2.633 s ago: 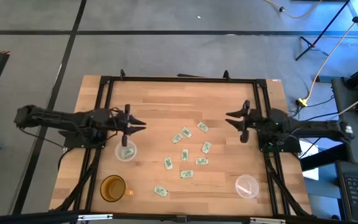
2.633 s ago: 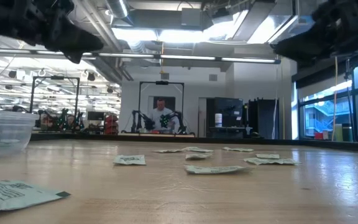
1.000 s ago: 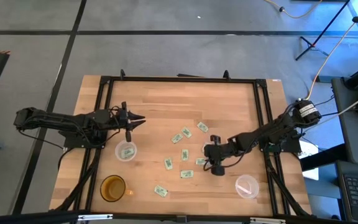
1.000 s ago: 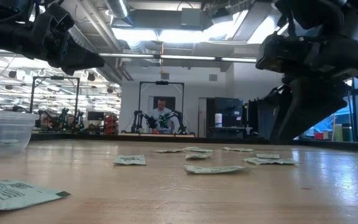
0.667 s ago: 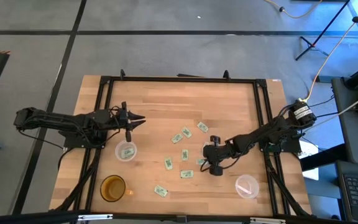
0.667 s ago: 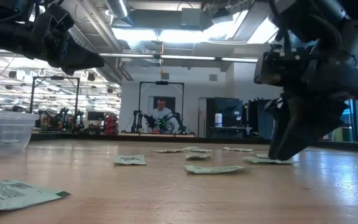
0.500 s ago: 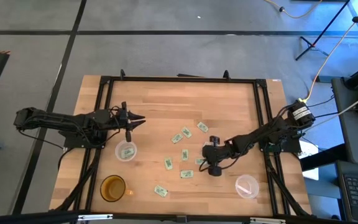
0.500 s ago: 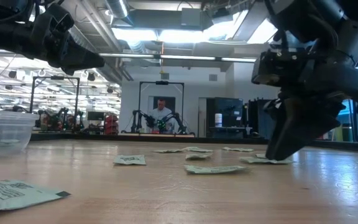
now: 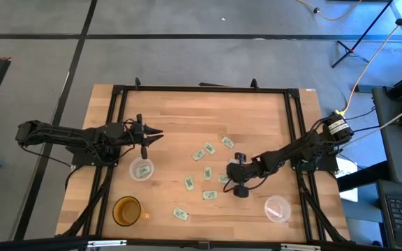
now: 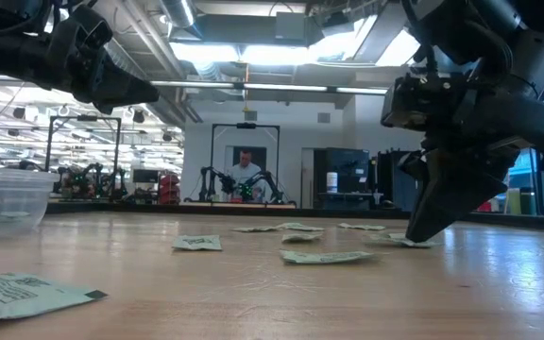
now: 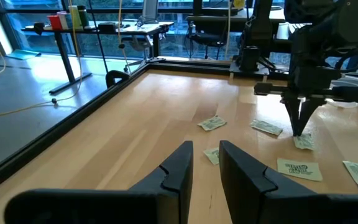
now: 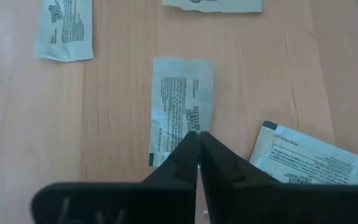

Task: Pick and place items into bin
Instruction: Put the green stevia packet into the right transparent bin

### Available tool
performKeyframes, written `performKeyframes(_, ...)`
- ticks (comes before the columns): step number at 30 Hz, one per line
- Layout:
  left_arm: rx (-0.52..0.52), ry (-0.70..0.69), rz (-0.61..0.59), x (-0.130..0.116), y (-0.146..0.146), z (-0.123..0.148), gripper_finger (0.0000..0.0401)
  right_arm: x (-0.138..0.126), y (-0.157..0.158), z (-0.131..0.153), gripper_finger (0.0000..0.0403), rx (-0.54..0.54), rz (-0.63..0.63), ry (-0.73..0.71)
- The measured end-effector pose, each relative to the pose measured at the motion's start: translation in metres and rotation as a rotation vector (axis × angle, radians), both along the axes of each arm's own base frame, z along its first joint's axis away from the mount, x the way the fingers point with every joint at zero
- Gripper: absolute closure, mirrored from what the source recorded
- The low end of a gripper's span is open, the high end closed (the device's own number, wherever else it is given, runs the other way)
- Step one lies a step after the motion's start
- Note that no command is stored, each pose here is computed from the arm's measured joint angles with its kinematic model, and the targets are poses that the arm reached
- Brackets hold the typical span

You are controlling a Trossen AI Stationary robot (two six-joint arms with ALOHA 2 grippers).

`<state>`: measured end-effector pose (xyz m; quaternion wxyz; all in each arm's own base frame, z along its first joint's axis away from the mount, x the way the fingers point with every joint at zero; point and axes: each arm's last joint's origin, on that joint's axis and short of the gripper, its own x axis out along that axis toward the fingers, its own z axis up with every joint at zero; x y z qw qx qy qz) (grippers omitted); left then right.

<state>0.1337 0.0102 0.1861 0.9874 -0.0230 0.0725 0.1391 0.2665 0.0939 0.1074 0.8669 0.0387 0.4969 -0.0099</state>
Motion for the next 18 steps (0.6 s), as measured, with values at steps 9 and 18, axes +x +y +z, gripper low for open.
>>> performKeyframes(9,0.0,0.0,0.0,0.0,0.0,0.0,0.0329,-0.001,0.0,0.01,0.0401,0.024,0.0,-0.042)
performKeyframes(18,0.0,0.009,-0.001,0.0,0.0,-0.001,0.0329,-0.021,0.004,0.06,0.0402,0.168,-0.1,-0.143)
